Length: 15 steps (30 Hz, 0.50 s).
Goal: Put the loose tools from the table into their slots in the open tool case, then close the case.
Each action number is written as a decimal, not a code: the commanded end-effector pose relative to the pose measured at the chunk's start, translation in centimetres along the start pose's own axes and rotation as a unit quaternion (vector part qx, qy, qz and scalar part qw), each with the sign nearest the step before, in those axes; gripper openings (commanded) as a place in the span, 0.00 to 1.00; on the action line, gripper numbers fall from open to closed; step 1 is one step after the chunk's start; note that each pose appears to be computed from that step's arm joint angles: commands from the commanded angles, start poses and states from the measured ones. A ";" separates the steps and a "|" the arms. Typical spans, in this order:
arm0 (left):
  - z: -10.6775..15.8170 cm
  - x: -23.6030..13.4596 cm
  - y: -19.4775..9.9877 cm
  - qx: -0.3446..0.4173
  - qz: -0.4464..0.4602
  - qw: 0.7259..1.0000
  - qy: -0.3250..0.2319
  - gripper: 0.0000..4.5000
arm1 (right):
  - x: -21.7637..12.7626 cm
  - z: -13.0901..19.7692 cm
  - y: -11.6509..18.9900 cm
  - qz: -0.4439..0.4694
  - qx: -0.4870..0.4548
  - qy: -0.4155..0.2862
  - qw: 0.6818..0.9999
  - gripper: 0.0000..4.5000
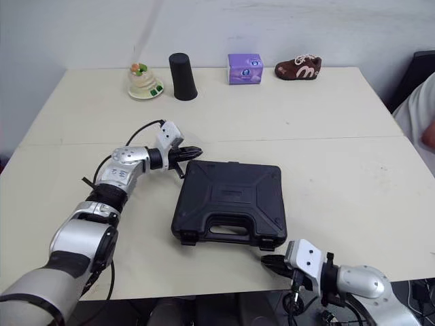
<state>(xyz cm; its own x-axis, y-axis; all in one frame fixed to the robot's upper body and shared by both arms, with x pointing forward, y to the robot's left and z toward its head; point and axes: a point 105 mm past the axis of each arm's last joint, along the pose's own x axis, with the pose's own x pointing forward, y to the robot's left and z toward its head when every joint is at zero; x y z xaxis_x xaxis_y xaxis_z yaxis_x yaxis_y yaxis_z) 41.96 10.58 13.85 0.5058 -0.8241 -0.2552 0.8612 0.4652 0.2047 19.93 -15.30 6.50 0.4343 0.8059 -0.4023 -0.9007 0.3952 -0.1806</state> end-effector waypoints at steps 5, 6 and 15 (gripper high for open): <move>-0.9 -2.9 -1.1 0.032 -0.088 0.996 0.002 0.01 | -2.4 -2.5 -4.7 -0.079 -0.050 0.067 0.993 0.00; -1.3 -3.3 -1.3 0.036 -0.094 0.995 0.006 0.01 | -2.7 -2.6 -5.4 -0.090 -0.059 0.071 0.992 0.00; -3.3 -6.2 -3.7 0.037 -0.103 0.994 -0.006 0.01 | -3.4 -1.7 -10.3 -0.173 -0.107 0.057 0.977 0.00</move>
<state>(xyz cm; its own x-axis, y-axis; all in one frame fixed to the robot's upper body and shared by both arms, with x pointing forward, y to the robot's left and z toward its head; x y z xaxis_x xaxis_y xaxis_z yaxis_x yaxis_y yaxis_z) 35.96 15.05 10.20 0.3055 -0.8959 -0.3227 0.9491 0.2593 0.1786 27.19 -21.35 8.47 0.6689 0.6409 -0.3766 -0.7316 0.4778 -0.4863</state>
